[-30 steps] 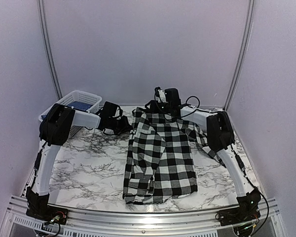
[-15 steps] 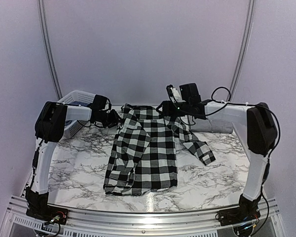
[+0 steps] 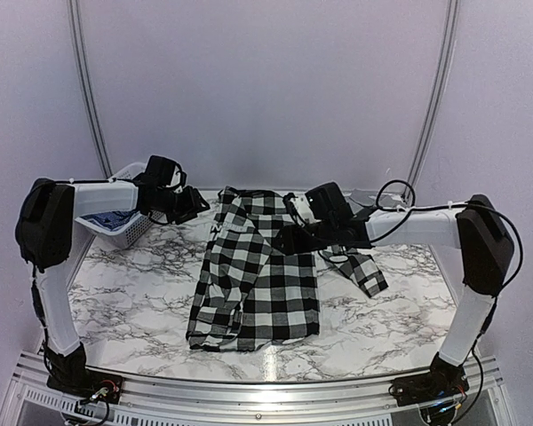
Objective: Fold and stack the long sleeve shirts
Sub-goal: Move the 1/3-folded shirt to the center of the board, then pick up the sleeve from the 1/3-folded shirt.
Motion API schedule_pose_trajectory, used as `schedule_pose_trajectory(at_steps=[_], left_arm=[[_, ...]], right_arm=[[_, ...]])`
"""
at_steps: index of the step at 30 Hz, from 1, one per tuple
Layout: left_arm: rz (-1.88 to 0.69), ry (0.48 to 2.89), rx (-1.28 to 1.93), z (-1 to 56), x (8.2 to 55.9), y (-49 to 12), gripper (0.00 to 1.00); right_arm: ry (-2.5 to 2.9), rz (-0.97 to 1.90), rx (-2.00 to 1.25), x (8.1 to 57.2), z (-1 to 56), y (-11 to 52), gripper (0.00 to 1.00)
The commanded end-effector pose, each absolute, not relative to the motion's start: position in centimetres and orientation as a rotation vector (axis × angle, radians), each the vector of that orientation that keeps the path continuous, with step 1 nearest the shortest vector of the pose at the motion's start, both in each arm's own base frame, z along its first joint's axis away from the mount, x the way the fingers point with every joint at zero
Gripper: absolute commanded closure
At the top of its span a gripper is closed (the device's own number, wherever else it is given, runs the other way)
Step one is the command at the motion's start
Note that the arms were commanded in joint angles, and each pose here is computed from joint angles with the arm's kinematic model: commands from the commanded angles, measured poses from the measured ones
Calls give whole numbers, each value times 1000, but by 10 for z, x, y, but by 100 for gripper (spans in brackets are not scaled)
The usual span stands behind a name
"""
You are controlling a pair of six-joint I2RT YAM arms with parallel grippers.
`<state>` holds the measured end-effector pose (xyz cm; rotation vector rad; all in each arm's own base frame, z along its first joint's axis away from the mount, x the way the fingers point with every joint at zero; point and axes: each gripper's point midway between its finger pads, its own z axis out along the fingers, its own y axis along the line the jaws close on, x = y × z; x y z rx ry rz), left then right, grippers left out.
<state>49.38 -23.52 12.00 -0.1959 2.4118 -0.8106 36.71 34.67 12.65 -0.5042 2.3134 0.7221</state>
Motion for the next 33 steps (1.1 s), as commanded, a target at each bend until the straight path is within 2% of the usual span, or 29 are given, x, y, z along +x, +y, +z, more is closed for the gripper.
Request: schedule_pose_trajectory(at_steps=[1,6,11,19,33], left_arm=[[-818,2515,-156,97,447,-242,51],[-849,2598,-76,85,391,-262,58],[-823,2628,-41,83,332,-261,58],[-856,2674,2,81,267,-263,58],[-743,2764,-88,55,215,-246,63]], right_arm=[[2299,648,-620,340,141,375,50],[2320,628,-706,311,139,395,52],[2353,646,-681,304,128,393,54],[2364,621,-652,304,121,386,56],[2379,586,-644,302,115,376,57]])
